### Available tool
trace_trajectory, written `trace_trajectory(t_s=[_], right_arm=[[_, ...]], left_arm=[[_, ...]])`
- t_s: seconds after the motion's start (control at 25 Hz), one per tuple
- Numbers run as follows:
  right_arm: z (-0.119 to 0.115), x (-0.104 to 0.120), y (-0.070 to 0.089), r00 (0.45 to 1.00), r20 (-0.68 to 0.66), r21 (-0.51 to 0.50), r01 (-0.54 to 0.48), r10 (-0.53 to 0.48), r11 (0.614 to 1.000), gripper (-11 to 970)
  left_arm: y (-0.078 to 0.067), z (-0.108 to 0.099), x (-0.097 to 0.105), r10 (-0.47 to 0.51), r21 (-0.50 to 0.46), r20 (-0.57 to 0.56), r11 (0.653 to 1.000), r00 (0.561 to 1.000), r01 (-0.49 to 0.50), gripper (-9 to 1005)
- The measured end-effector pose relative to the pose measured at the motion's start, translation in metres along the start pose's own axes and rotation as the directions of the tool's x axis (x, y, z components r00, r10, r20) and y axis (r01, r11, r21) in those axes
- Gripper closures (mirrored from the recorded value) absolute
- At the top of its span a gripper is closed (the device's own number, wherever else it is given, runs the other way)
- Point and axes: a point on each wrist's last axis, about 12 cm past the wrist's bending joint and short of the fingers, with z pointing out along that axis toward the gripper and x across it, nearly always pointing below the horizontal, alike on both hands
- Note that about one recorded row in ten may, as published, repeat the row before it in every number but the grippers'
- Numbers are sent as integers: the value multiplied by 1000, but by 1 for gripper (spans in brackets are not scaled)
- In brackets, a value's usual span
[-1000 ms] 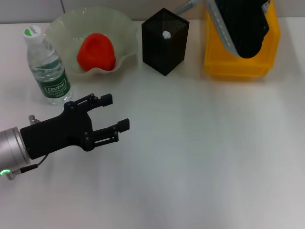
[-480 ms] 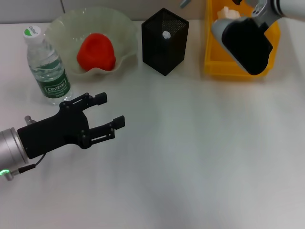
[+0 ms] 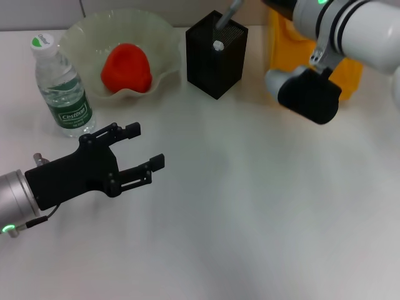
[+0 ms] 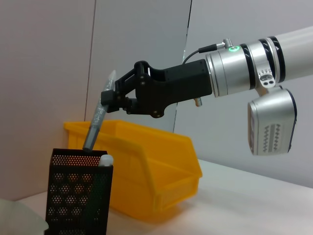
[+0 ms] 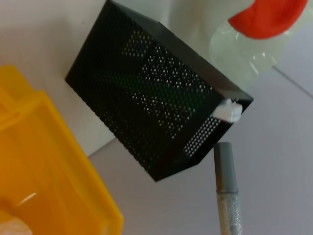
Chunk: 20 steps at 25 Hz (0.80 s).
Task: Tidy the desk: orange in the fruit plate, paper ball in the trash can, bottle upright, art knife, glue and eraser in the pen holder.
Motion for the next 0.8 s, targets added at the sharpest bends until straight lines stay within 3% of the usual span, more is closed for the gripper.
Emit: trace_trajectory(t_s=[0.08, 0.28, 0.8], right_arm=[[1, -9, 8, 996, -23, 31, 84, -84, 996, 836], [3, -19, 18, 981, -57, 66, 188, -184, 980, 837], [11, -25, 26, 947, -102, 98, 313, -304, 945, 837]], left_arm=[[-1, 0, 2, 1, 0, -2, 1000, 1000, -1, 182], [-3, -1, 3, 6, 4, 0, 1000, 1000, -6, 182], [-3, -1, 3, 4, 10, 2, 1000, 1000, -4, 181]])
